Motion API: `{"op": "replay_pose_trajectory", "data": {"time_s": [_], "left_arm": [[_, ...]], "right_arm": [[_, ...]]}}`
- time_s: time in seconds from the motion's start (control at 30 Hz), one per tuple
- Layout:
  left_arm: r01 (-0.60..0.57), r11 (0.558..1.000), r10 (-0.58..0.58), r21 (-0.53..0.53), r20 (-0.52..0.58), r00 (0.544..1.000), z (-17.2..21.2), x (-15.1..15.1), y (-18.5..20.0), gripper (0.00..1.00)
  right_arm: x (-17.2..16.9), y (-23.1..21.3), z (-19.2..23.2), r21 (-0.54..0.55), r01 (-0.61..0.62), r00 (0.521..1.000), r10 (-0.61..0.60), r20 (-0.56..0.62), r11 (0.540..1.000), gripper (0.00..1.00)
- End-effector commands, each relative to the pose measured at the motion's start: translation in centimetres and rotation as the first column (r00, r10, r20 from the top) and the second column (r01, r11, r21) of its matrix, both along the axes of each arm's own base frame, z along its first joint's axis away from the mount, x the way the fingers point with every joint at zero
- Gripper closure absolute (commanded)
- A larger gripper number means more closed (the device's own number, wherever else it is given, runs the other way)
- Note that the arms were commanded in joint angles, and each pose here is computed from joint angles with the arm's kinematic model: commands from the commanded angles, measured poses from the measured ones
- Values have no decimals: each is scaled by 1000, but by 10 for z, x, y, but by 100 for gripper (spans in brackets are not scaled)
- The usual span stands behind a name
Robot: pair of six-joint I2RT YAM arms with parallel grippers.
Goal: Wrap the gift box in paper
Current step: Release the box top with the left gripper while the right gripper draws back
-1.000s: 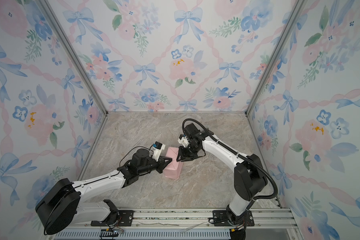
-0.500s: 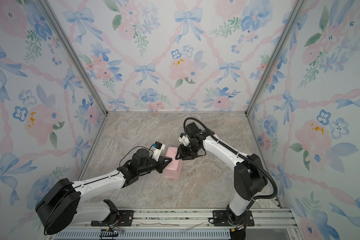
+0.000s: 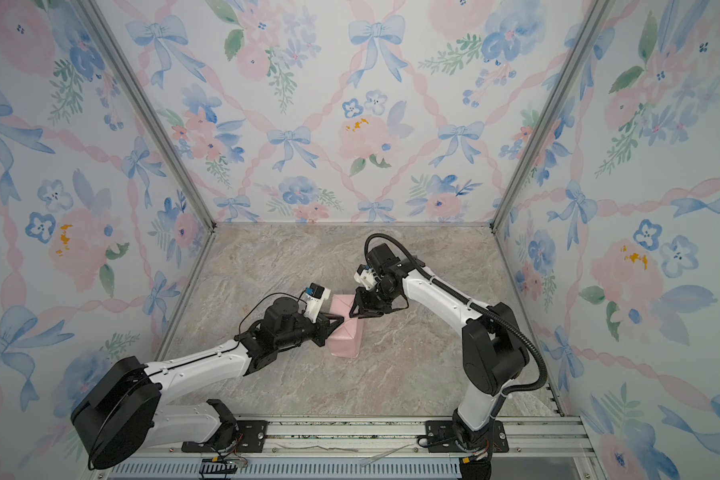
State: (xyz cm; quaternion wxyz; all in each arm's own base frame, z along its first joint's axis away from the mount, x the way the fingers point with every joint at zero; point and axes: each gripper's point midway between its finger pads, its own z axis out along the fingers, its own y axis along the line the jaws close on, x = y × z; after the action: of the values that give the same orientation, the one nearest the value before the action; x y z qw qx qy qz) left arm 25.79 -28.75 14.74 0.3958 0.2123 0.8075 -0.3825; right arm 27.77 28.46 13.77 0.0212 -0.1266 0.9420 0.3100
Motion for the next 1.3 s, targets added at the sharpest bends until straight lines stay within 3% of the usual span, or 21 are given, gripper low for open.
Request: {"op": "replay_pose_trajectory", "data": {"time_s": [0.0,0.1,0.3,0.43,0.47,0.6,0.83,1.27], "left_arm": [[8,998,-6,64,-33,999,-19,-5,4,100],[-11,999,12,51,-18,1000,-10,-2,4,95],[-41,999,40,25,36,999,28,7,4,59],[-112,987,108,114,36,993,44,14,12,17],[-135,982,131,132,40,991,53,17,12,2],[-169,959,164,226,42,986,60,15,11,2],[-206,925,210,321,22,977,47,21,9,2],[-250,896,297,366,-77,952,7,35,35,2]], "right_arm": [[2,-19,-10,-90,27,999,-25,21,996,71],[6,-17,12,-46,38,995,-34,90,998,59],[18,-31,63,99,138,946,-161,280,985,53],[21,-63,67,178,263,897,-309,318,948,51],[21,-71,65,191,294,885,-342,316,936,51],[15,-96,46,185,380,856,-420,301,906,50],[1,-98,11,145,421,857,-445,259,895,49],[-3,-63,-6,90,344,888,-355,293,935,50]]}}
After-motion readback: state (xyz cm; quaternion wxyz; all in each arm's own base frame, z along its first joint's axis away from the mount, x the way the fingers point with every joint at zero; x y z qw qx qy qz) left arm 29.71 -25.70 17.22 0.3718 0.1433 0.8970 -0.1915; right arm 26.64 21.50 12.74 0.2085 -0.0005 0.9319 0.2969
